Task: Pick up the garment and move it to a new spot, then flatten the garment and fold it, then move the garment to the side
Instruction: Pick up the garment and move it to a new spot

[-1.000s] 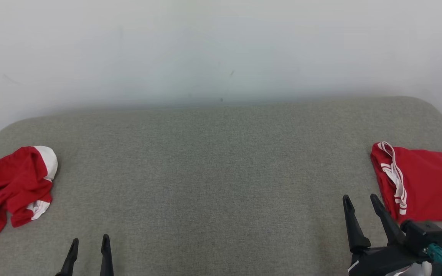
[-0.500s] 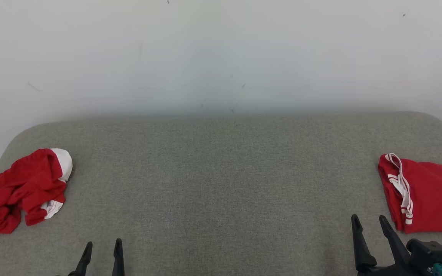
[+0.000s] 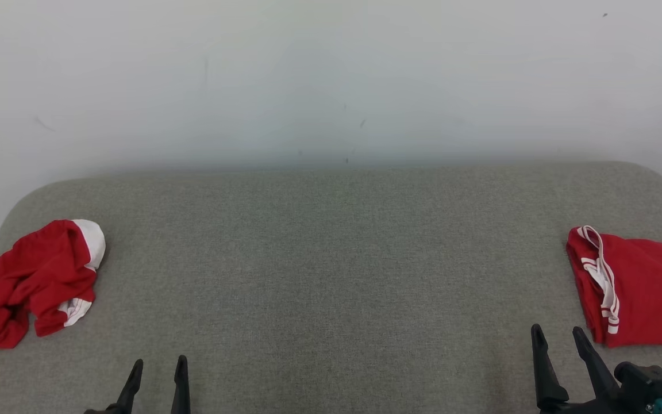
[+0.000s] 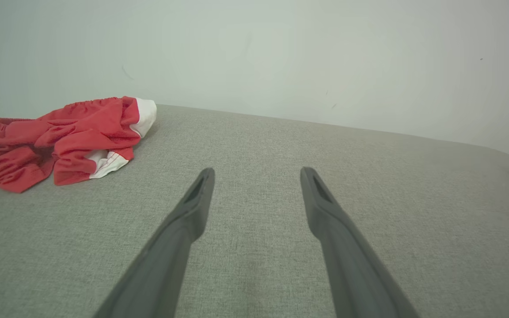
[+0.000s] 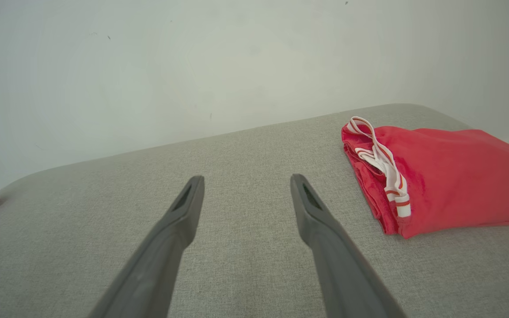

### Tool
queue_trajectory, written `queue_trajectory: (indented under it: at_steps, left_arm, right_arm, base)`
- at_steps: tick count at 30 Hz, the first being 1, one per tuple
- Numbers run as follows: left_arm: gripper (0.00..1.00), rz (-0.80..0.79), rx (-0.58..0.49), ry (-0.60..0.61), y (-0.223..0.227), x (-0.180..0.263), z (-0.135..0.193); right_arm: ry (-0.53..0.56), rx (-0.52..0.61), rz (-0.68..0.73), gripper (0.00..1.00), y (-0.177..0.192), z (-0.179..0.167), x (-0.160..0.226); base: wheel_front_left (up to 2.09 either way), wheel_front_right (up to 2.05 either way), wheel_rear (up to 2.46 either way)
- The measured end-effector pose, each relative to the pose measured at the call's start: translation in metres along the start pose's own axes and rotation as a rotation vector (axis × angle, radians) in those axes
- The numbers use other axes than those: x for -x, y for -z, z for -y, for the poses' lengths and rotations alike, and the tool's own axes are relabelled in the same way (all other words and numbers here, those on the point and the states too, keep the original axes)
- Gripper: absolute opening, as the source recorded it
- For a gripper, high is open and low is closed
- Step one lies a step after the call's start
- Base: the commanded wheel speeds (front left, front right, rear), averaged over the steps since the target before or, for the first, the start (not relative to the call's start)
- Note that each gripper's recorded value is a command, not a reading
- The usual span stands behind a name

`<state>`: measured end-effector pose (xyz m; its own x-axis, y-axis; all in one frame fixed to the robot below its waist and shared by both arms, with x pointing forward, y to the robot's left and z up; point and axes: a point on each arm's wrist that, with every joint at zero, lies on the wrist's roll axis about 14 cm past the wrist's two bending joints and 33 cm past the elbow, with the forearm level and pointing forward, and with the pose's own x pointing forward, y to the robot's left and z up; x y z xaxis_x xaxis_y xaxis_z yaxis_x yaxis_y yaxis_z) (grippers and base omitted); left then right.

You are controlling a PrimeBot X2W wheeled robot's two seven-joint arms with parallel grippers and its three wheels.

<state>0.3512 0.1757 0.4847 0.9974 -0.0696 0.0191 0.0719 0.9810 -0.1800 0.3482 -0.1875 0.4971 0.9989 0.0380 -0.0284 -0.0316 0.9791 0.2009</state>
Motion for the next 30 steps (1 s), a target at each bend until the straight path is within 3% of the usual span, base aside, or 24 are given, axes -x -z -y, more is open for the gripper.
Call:
queue_trajectory:
  at_steps: [11,30]
  left_arm:
    - [1.0,0.024,-0.005,-0.045,-0.008,0.009,-0.013]
    - [1.0,0.074,-0.033,-0.372,-0.026,0.093,-0.104]
  right_arm:
    - [-0.05,-0.004,-0.005,1.0,0.002,-0.016,-0.008]
    - [-0.375,0.024,-0.066,1.0,0.025,-0.126,-0.038]
  base:
    - [0.0,0.0,0.0]
    - [0.0,0.0,0.0]
